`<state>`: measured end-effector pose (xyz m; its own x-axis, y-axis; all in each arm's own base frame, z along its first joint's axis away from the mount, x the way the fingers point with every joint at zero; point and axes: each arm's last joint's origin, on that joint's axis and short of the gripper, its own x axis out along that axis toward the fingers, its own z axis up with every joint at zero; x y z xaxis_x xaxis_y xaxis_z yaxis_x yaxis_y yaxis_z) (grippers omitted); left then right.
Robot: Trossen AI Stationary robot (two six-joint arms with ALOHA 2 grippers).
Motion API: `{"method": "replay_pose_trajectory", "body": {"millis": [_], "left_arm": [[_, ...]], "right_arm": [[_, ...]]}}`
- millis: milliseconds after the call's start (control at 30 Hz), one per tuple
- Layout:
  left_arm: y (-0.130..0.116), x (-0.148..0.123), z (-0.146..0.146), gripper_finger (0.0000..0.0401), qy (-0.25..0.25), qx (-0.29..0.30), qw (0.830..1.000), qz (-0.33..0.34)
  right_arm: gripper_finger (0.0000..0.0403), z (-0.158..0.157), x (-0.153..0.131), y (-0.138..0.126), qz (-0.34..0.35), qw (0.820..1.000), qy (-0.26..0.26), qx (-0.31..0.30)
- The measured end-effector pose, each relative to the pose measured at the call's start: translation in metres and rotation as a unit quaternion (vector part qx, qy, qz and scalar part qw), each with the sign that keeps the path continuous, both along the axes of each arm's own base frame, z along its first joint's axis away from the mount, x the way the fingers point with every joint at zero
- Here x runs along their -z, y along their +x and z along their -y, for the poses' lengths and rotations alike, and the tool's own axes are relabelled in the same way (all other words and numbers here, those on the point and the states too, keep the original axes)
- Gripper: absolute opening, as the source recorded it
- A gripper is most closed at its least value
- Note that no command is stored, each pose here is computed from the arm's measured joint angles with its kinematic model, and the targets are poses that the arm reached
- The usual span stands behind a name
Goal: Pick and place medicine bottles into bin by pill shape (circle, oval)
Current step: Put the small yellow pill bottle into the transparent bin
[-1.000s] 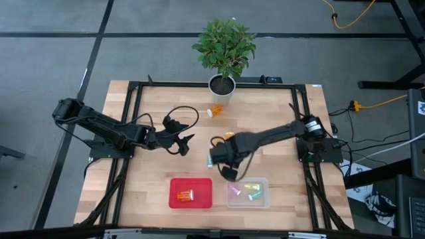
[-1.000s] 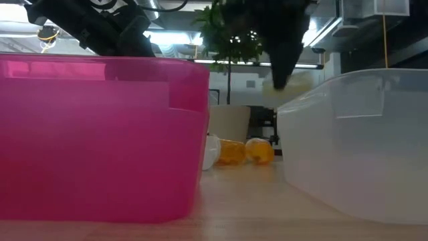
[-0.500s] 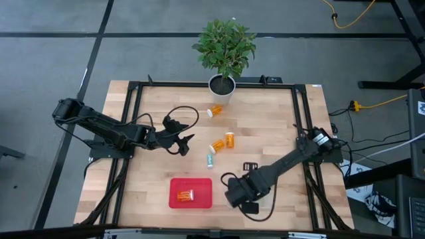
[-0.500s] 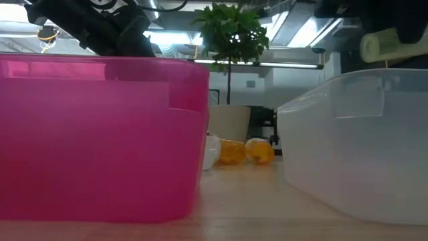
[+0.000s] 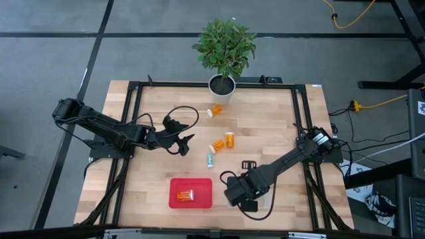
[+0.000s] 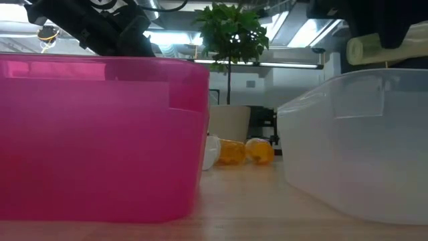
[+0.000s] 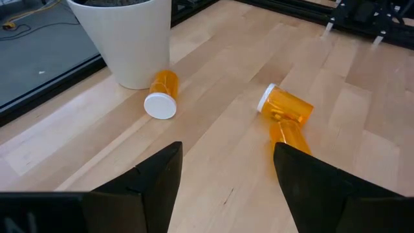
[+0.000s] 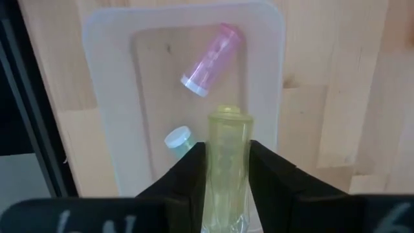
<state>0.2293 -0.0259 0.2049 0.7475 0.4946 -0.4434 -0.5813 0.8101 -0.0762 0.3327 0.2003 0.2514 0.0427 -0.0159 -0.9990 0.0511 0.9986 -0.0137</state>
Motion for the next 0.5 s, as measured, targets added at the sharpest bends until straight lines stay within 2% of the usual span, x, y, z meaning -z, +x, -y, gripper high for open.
{"method": "replay_pose_trajectory", "body": {"millis": [233, 500], "left_arm": [[0.0, 0.0, 0.0, 0.0237, 0.0, 0.0, 1.0, 0.0], [0.0, 0.0, -0.0001, 0.0237, 0.0, 0.0, 1.0, 0.0]], "right_arm": [[0.0102, 0.0001, 0.0, 0.0001, 0.0, 1.0, 0.0, -0.003], [0.0102, -0.0005, 0.0001, 0.0005, -0.001, 0.999, 0.007, -0.053]]}}
